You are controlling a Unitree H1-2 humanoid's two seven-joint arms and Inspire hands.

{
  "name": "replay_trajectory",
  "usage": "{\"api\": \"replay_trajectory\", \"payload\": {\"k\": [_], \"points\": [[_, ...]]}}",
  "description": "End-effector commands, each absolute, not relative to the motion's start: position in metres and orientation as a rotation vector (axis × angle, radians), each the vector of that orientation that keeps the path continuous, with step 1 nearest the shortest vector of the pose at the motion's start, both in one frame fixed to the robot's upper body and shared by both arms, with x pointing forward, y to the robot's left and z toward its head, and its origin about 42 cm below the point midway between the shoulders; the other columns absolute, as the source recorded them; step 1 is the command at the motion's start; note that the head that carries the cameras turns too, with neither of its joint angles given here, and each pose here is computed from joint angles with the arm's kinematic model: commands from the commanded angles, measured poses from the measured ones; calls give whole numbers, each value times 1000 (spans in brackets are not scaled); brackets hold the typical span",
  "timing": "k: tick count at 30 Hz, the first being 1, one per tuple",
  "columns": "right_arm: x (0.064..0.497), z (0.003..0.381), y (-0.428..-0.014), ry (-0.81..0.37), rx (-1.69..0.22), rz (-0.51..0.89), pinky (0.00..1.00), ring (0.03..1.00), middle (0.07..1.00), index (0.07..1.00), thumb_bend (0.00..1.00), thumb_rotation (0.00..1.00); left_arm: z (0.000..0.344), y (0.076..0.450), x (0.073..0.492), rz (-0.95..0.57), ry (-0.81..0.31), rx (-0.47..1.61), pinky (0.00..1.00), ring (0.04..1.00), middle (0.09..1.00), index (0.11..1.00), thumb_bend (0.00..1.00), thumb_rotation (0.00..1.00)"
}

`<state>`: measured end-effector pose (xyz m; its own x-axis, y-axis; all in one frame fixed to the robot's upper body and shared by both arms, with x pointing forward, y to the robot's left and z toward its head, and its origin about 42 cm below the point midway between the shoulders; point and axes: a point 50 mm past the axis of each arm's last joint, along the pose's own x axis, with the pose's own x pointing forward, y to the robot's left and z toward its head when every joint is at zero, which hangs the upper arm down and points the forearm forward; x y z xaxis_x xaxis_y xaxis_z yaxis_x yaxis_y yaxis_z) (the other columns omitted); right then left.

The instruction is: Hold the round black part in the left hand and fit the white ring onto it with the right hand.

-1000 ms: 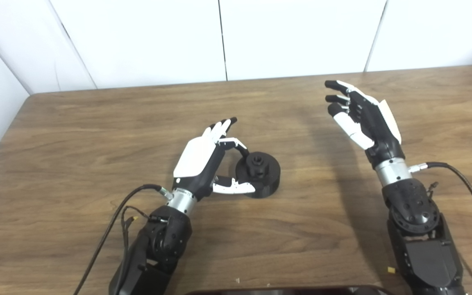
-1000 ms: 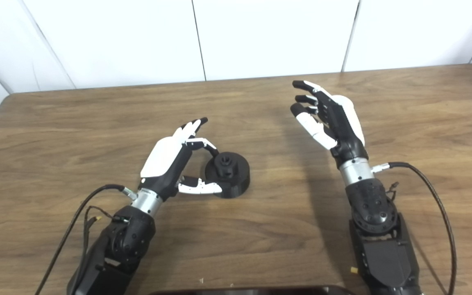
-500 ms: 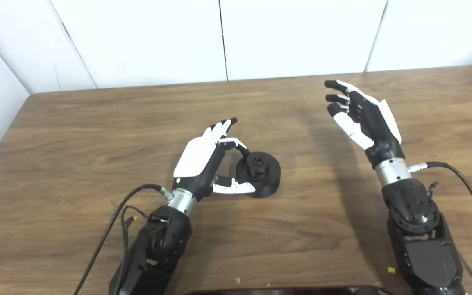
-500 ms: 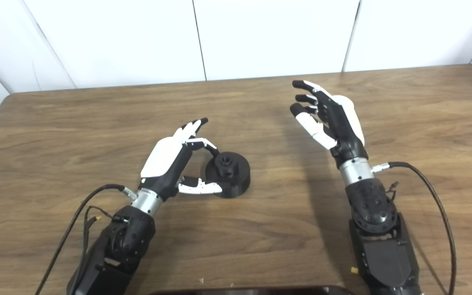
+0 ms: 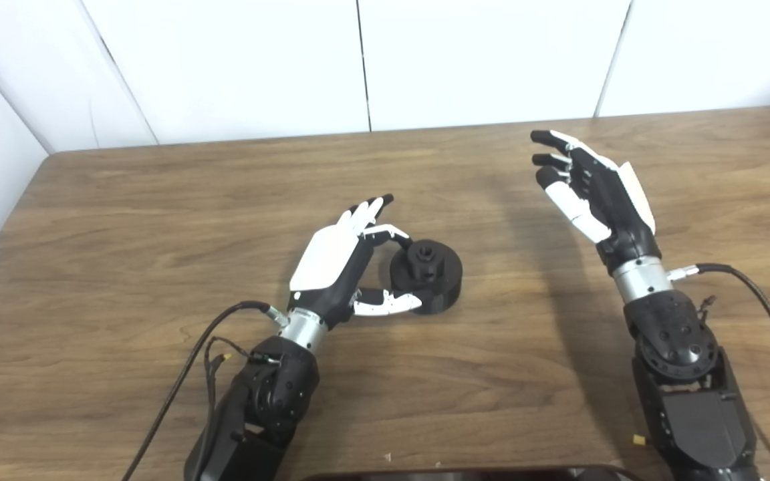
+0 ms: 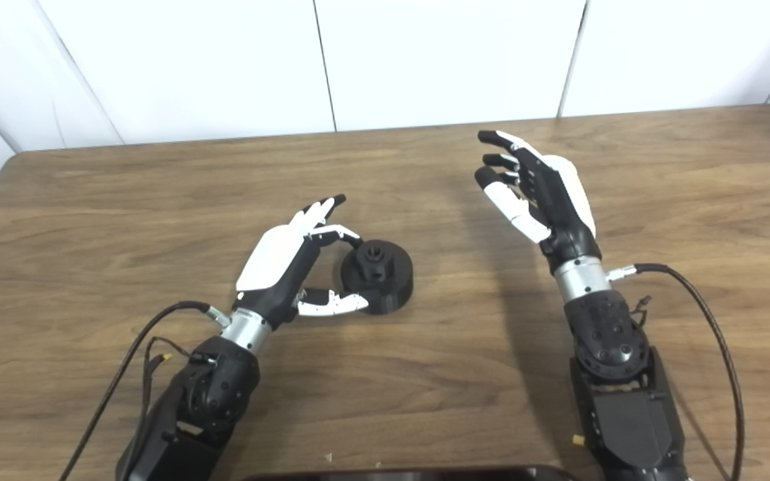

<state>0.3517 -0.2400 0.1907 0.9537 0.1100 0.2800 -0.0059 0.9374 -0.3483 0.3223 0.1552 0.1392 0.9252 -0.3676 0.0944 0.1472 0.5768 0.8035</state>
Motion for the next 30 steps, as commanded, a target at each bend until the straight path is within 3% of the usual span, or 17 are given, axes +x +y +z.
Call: {"api": "replay_trajectory", "payload": {"k": [1,12,18,22,30], "points": [[357,216,-236,-395,-347,63,714,805,876,813,673,786,138,161,326,-322,-224,960,1000,1000,1000,632,1000,386],[356,220,-243,-407,-378,36,715,803,883,814,654,757,137,161,325,-321,-226,964,1000,1000,1000,626,1000,391],[362,242,-273,-469,-729,-73,861,906,905,800,620,591,137,162,324,-317,-228,960,1000,1000,1000,627,1000,397],[364,248,-286,-453,-757,-89,778,883,898,799,663,542,136,161,325,-310,-230,958,1000,1000,1000,626,1000,395],[371,259,-308,-442,-871,-126,766,875,909,798,659,483,136,161,327,-309,-238,953,1000,1000,1000,619,1000,395]]}}
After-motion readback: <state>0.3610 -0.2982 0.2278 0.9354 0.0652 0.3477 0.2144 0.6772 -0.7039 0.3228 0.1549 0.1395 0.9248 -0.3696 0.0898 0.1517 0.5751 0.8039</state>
